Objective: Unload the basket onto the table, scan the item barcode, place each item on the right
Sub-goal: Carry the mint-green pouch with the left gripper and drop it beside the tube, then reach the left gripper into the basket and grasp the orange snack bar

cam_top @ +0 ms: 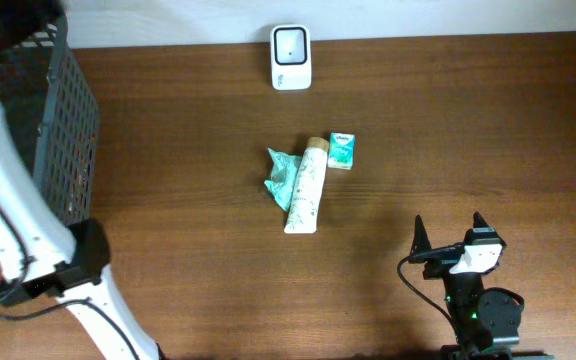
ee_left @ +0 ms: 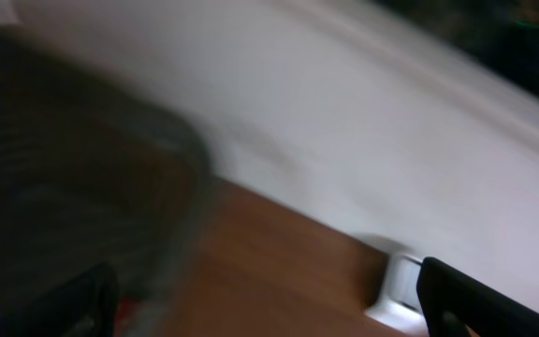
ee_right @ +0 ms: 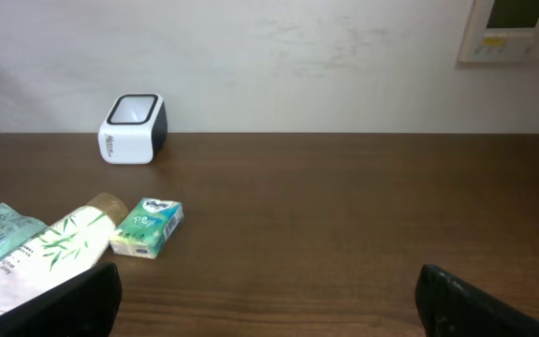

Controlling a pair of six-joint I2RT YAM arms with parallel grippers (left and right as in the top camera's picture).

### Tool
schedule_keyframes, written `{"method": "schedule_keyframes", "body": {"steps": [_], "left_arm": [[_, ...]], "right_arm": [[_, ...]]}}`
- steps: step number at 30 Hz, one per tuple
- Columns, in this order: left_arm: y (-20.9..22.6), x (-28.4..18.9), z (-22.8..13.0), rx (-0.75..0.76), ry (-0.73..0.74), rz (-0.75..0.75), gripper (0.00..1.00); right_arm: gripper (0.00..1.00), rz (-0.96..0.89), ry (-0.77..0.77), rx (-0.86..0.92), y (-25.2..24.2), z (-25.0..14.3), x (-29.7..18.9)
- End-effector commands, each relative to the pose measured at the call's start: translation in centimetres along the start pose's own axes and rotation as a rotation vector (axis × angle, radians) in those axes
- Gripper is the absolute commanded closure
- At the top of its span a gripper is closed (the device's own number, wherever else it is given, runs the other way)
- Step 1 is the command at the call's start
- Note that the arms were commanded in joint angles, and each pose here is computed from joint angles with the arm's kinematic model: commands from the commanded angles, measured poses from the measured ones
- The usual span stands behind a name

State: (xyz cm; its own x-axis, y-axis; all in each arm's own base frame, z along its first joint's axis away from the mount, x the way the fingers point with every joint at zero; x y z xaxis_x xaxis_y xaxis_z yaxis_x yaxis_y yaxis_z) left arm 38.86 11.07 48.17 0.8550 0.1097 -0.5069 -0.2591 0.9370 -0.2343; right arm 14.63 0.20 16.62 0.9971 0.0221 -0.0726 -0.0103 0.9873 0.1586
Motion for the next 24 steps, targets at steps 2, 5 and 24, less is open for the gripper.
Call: {"method": "schedule_keyframes", "body": {"steps": [2, 5, 24], "left_arm": [[9.8, -0.7, -0.3, 0.015, 0.078, 0.32, 0.05], [14.7, 1.8, -2.5, 0.105, 0.253, 0.242, 0.04], [21.6, 17.0, -21.9, 0.369, 0.647, -0.222, 0.0]], "right_arm": [[0.01, -0.009, 0.003, -0.004, -0.1, -0.2, 0.0], [0.01, -0.009, 0.003, -0.004, -0.1, -0.2, 0.0], [0.01, -0.009, 0.003, -0.004, -0.1, -0.2, 0.0]]}}
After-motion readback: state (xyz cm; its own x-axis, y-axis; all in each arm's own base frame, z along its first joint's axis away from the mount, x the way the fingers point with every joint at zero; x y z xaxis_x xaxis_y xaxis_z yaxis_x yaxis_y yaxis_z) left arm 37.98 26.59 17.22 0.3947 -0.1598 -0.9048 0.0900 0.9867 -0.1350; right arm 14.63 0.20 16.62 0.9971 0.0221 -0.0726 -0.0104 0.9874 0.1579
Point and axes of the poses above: each gripper's point midway between its finger pads, its own x axis out along the fingers, its own y axis along the line the jaws close on, z = x × y, the point moved 10 cm from there along -x, back along the fingers, and after that the axes turned 8 degrees about x, right-handed, at the moved point
